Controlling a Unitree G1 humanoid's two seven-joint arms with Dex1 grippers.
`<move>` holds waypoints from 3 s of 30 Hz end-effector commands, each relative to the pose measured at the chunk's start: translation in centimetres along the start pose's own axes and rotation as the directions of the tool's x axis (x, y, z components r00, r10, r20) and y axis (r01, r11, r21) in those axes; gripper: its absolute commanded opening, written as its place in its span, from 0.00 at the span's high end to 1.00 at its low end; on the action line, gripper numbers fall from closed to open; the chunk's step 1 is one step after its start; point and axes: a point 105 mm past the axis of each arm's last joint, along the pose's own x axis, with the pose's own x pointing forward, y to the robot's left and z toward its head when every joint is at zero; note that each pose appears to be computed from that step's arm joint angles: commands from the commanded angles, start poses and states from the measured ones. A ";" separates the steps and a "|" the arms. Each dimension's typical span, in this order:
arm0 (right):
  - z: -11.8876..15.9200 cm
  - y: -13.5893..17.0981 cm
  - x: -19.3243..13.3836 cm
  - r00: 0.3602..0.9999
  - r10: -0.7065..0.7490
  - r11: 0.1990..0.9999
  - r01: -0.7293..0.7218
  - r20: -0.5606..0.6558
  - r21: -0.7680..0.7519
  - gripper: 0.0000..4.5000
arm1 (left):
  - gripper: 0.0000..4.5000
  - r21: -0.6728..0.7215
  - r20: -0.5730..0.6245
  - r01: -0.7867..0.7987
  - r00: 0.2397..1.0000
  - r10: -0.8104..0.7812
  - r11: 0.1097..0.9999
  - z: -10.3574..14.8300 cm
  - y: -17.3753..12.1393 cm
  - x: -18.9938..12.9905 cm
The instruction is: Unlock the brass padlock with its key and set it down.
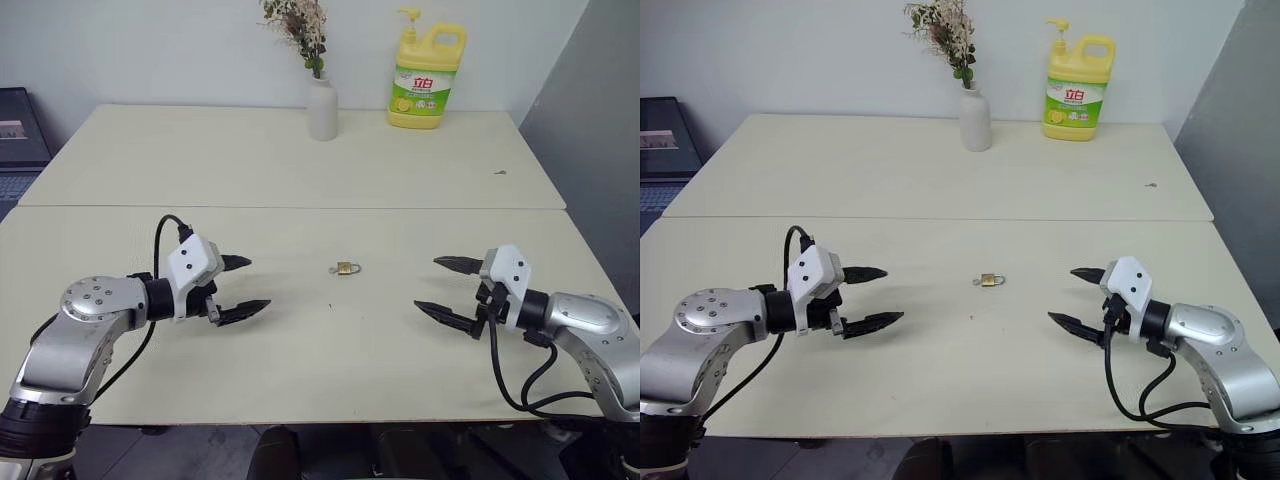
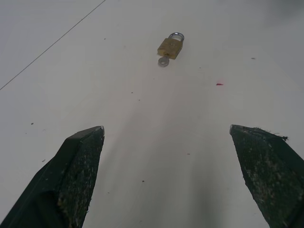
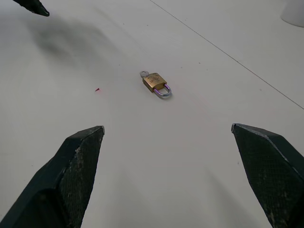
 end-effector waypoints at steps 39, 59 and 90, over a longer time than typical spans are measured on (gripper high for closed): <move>1.6 0.2 2.9 0.994 0.104 0.989 -0.107 -0.038 -0.102 0.00 | 0.01 0.120 0.094 0.058 0.993 -0.069 0.991 2.1 -1.6 -0.7; 0.6 -1.4 15.1 0.923 0.304 0.941 -0.330 -0.235 -0.079 0.00 | 0.01 0.168 0.073 0.112 0.989 -0.126 0.979 2.3 -2.6 0.1; -1.7 -2.6 16.1 0.881 0.312 0.933 -0.354 -0.355 -0.061 0.79 | 0.00 0.181 0.054 0.121 0.990 -0.132 0.976 1.6 -2.4 0.2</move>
